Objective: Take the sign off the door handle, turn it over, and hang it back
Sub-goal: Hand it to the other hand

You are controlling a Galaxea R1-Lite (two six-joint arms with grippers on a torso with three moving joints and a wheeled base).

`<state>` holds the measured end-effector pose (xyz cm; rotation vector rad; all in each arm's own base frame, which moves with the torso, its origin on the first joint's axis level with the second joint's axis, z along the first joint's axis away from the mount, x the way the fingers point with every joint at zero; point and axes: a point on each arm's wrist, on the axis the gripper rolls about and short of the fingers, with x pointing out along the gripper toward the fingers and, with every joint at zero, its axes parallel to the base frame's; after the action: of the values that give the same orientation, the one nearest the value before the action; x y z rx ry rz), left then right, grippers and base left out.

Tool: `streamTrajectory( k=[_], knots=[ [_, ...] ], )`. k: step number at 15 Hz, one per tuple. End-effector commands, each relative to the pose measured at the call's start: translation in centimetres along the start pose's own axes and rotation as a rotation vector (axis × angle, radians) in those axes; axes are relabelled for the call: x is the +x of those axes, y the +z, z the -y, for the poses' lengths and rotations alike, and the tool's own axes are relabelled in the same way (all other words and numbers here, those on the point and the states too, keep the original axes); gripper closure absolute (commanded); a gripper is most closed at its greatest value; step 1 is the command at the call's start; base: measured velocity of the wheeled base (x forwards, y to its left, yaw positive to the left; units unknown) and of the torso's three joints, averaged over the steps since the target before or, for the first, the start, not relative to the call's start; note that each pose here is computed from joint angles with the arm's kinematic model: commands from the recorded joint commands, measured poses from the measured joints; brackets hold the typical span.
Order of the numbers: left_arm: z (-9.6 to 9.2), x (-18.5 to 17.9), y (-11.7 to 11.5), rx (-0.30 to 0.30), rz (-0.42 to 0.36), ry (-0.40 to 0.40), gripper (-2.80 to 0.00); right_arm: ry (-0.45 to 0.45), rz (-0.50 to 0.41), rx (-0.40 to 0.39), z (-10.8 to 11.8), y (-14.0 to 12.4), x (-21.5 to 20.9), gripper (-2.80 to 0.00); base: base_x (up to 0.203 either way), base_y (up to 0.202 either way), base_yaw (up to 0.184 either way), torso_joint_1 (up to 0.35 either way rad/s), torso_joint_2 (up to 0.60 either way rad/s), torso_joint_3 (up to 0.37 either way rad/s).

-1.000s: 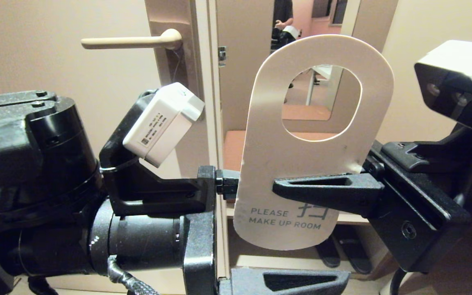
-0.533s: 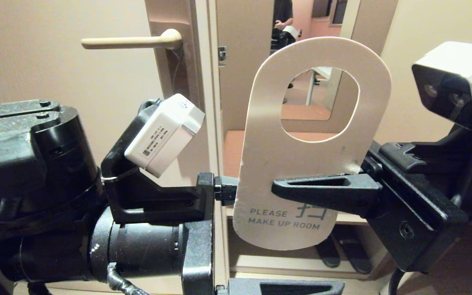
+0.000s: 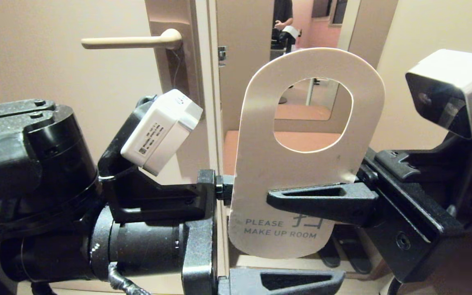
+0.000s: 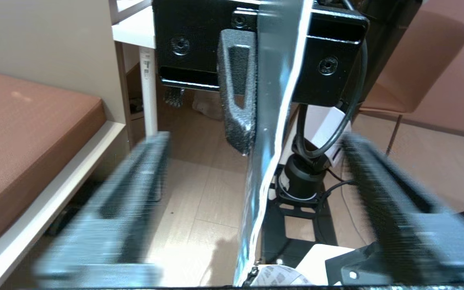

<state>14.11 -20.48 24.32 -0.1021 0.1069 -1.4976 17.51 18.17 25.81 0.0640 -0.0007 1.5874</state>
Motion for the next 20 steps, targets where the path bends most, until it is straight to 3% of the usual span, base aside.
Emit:
streamTrajectory(
  k=[1,15,19,20],
  knots=[
    [0.1,0.0,0.0,0.0,0.002,-0.008,0.0,0.008,0.003,-0.003,-0.1,0.0,0.0,0.0,0.0,0.0,0.0,0.0,0.0,0.0],
    [1.0,0.4,-0.1,-0.002,-0.005,-0.043,0.0,0.0,0.005,-0.005,-0.1,0.1,-0.1,0.0,0.0,0.0,0.0,0.0,0.0,0.0],
    [1.1,0.3,-0.1,-0.002,-0.005,-0.044,0.0,-0.047,0.01,-0.004,-0.1,0.2,-0.1,0.0,0.0,0.0,0.0,0.0,0.0,0.0],
    [1.1,0.3,-0.1,-0.001,-0.003,-0.044,0.0,-0.051,0.011,-0.005,-0.1,0.2,-0.1,-2.8,0.0,0.0,0.0,0.0,0.0,0.0]
  ],
)
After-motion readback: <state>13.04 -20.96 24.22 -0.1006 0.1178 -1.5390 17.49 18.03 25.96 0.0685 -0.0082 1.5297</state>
